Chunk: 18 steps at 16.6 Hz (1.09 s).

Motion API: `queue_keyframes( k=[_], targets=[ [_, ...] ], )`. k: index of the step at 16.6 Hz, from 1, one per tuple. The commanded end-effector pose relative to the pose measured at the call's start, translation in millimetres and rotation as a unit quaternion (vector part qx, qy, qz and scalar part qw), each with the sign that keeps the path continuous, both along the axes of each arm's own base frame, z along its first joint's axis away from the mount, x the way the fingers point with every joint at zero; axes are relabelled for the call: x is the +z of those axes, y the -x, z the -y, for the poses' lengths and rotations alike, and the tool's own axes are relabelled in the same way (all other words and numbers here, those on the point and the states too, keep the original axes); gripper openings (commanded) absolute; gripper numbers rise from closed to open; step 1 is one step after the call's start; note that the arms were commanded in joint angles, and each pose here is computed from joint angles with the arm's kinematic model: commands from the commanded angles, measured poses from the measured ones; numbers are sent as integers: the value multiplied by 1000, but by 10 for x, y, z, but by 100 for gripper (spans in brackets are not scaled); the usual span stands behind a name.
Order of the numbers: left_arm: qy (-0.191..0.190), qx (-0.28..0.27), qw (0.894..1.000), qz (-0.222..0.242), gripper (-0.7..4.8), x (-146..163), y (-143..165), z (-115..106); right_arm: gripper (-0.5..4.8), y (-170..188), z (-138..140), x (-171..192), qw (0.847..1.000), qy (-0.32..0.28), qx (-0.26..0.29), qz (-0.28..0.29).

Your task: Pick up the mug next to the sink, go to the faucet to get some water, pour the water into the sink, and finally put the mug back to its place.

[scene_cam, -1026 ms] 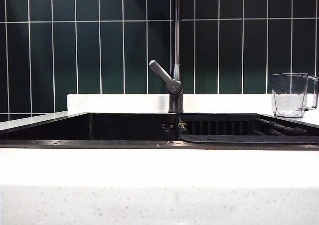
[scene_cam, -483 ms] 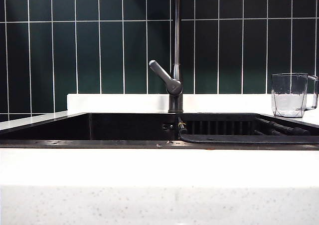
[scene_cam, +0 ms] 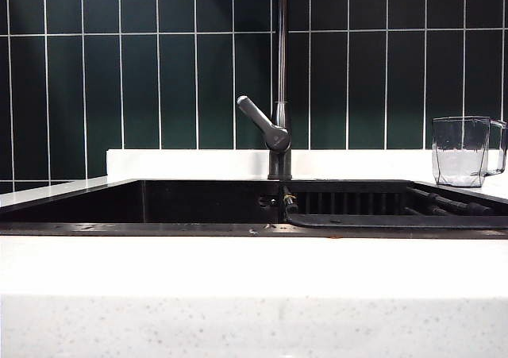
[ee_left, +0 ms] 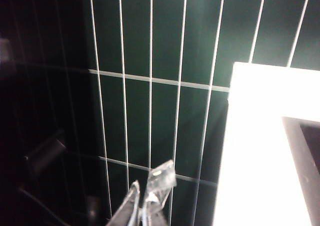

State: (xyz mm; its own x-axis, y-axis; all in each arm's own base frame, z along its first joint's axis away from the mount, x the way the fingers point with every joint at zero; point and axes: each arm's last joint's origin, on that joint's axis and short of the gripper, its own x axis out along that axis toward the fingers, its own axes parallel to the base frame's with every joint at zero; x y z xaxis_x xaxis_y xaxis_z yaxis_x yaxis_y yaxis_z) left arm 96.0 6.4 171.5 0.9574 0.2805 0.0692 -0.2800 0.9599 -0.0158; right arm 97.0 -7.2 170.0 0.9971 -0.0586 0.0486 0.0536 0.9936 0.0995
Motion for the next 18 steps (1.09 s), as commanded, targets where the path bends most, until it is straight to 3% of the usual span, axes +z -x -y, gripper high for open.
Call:
queue_keyframes(
  k=[1,3,18],
  targets=[
    [-9,-100,995,15,24,37,-6,57,-5,-4,0,-10,1000,-2,0,3],
    [-14,-153,988,20,24,48,-6,88,-5,-4,0,-10,1000,-2,0,3],
    [-14,-154,988,19,24,46,-6,88,-5,-4,2,-10,1000,-2,-1,3]
  ],
)
